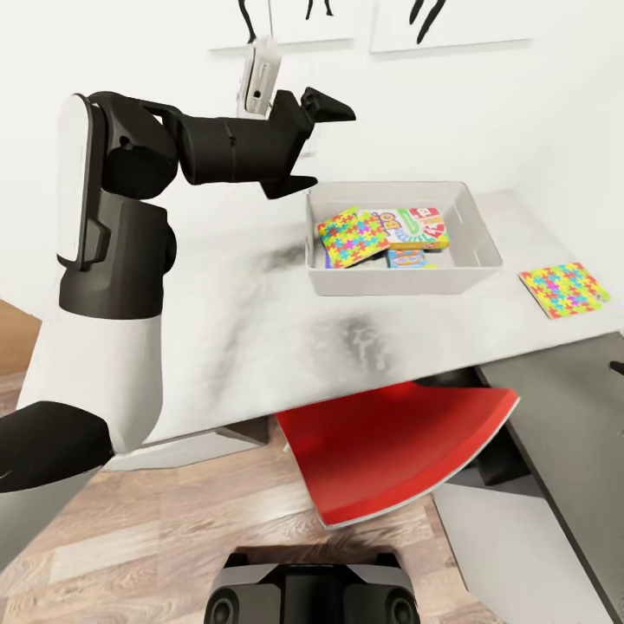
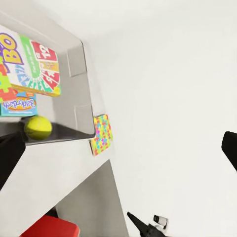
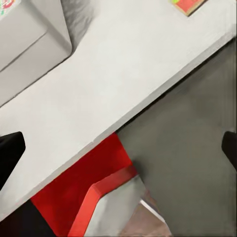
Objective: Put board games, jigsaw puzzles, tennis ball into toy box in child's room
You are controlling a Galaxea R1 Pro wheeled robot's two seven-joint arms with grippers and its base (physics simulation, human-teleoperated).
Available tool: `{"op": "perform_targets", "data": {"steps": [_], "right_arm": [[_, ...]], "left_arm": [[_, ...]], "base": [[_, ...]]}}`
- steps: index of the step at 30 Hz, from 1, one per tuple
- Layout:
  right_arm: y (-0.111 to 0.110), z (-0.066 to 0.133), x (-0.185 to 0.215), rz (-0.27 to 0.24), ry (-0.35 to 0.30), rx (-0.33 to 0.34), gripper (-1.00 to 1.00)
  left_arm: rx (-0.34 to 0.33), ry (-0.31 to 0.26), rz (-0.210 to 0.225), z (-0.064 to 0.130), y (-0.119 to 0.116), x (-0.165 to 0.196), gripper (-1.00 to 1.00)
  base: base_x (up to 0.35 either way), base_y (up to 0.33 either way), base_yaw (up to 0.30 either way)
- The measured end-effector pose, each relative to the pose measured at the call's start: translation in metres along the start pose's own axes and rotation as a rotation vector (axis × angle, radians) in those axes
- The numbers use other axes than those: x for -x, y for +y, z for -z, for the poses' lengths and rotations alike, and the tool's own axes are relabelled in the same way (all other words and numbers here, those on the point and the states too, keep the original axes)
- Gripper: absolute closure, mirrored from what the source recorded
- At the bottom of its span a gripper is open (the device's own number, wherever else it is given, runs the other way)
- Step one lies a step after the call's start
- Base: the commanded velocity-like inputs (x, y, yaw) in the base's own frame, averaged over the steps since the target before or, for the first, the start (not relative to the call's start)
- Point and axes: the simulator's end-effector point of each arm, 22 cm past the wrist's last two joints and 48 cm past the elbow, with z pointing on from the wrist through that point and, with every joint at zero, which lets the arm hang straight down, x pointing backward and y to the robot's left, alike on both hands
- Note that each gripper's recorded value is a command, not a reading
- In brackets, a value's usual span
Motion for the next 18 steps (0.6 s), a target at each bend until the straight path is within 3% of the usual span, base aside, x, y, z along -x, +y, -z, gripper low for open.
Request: {"op": "perform_targets", "data": {"steps": [4,7,18], "right_arm": [[-0.007,0.01,-0.014,-0.006,0.031,0.002,-1.0],[-0.011,0.017,-0.028,-0.013,0.06,0.007,-1.0],[-0.001,0.027,-0.038,-0.019,0.083,0.073,-1.0]], "left_arm": [[0.005,-0.003,-0.01,-0.001,-0.003,0.001,-1.0],[0.024,0.014,-0.043,-0.007,-0.006,-0.006,-1.0],[0.071,0.049,-0.099,-0.019,-0.009,-0.017,-1.0]], "base": [[0.0,0.0,-0.224],[0.0,0.0,-0.247],[0.0,0.0,-0.265]]}}
